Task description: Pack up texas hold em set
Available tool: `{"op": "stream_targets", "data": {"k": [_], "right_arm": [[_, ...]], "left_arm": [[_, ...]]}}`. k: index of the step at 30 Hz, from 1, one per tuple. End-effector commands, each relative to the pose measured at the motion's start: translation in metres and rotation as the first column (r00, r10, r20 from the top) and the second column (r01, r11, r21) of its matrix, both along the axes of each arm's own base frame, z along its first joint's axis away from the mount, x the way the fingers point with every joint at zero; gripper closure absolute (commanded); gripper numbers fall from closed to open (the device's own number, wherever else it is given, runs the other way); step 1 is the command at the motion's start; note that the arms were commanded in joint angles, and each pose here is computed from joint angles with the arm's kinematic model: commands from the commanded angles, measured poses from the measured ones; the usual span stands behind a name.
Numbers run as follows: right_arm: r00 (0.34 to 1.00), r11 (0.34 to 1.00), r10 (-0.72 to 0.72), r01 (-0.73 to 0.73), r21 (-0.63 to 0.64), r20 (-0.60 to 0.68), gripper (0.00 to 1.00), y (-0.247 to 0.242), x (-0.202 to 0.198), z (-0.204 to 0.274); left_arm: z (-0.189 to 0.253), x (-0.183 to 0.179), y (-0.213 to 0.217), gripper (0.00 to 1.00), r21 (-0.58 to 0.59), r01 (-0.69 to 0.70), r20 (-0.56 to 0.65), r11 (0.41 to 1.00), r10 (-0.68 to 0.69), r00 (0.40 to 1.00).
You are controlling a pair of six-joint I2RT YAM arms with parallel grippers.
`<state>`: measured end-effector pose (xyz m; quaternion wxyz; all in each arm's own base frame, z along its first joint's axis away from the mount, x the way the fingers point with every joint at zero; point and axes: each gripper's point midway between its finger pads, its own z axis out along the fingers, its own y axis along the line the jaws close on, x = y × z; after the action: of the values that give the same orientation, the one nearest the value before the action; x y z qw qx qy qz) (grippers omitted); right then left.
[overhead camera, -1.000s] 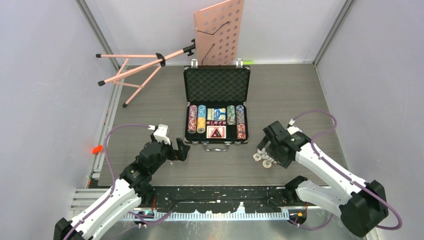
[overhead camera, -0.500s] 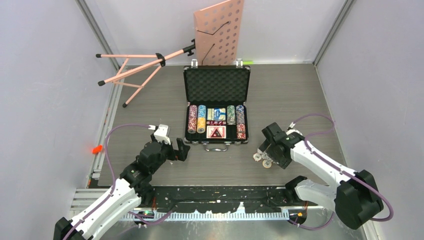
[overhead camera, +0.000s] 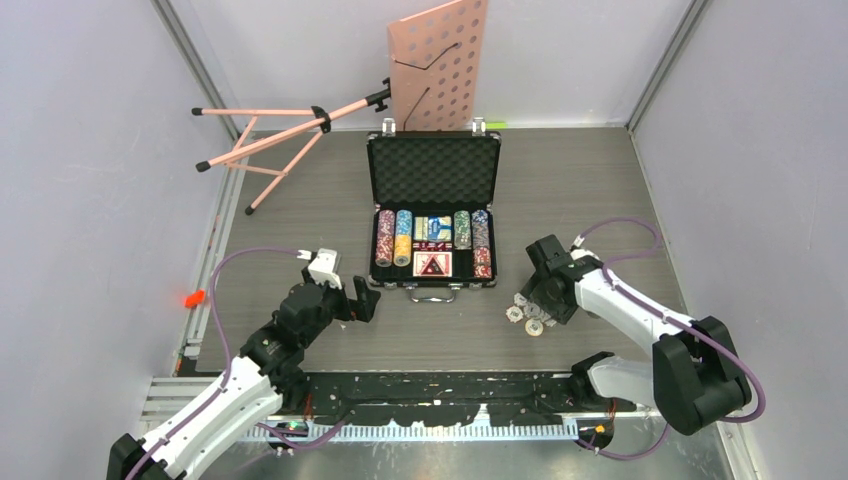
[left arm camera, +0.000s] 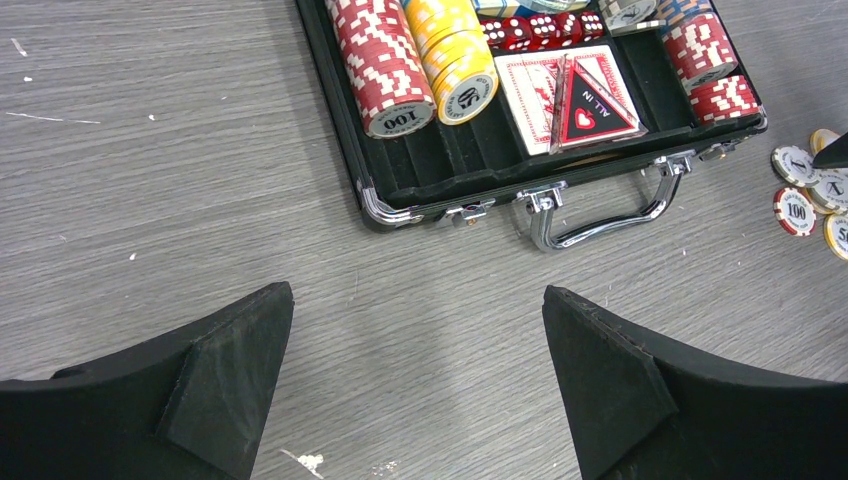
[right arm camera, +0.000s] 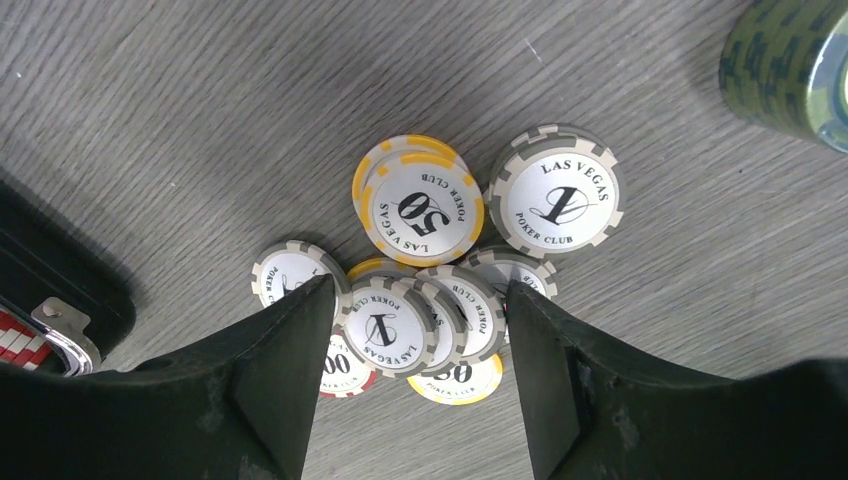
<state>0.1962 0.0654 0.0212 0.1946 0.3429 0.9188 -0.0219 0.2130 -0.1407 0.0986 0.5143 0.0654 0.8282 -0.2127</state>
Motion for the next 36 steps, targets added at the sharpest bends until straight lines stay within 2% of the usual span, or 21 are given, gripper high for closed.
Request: {"op": "stream_targets", "data": {"k": [1,3,8,13,20,21,22,24,26,31,36], "right_arm": [[0.999,0.999,0.036,-0.035,0.042,-0.02,0.33,0.009,-0.001,-0.012],[0.999,0.998,0.044,-0.043,0.051,-0.023,0.37,0.01,-0.003,-0.013],[0.997,0.993,0.076,-0.073,0.091,-0.029,0.37,0.016,-0.009,-0.012],[0.997,0.991,0.077,-0.076,0.107,-0.005,0.5,0.017,-0.009,-0.009],[0.997,0.989,0.08,-0.079,0.126,-0.003,0.53,0.022,-0.007,-0.008],[0.997,0.988,0.082,-0.081,0.131,-0.003,0.5,0.023,-0.006,-0.007],[0.996,0.987,0.086,-0.085,0.134,-0.004,0.4,0.024,-0.007,-0.007],[0.995,0.986,0.097,-0.095,0.139,-0.008,0.28,0.025,-0.008,-0.004],[0.994,0.984,0.107,-0.107,0.143,0.008,0.23,0.025,-0.007,0.002],[0.994,0.988,0.1,-0.104,0.116,0.042,0.2,0.019,-0.006,0.013],[0.99,0.989,0.133,-0.136,0.066,0.045,0.24,0.019,0.013,0.027]], "left_arm": [[0.011,0.006,-0.003,0.01,-0.024,0.001,0.039,1.0,0.0,0.999],[0.011,0.006,-0.004,0.01,-0.023,0.001,0.038,1.0,0.0,0.999],[0.011,0.007,-0.004,0.01,-0.022,0.001,0.036,1.0,0.0,0.999],[0.011,0.006,-0.004,0.01,-0.022,0.002,0.035,1.0,-0.002,0.999],[0.01,0.006,-0.004,0.01,-0.021,0.002,0.034,1.0,-0.002,0.999],[0.01,0.006,-0.004,0.01,-0.021,0.002,0.034,1.0,-0.002,0.999],[0.01,0.006,-0.004,0.01,-0.02,0.002,0.033,1.0,-0.001,0.999],[0.011,0.006,-0.004,0.01,-0.021,0.001,0.035,1.0,0.0,0.999],[0.011,0.006,-0.004,0.01,-0.022,0.002,0.035,1.0,-0.001,0.999],[0.012,0.005,-0.006,0.01,-0.026,0.012,0.037,1.0,-0.011,0.999],[0.011,0.005,-0.007,0.01,-0.025,0.017,0.034,1.0,-0.017,0.999]]}}
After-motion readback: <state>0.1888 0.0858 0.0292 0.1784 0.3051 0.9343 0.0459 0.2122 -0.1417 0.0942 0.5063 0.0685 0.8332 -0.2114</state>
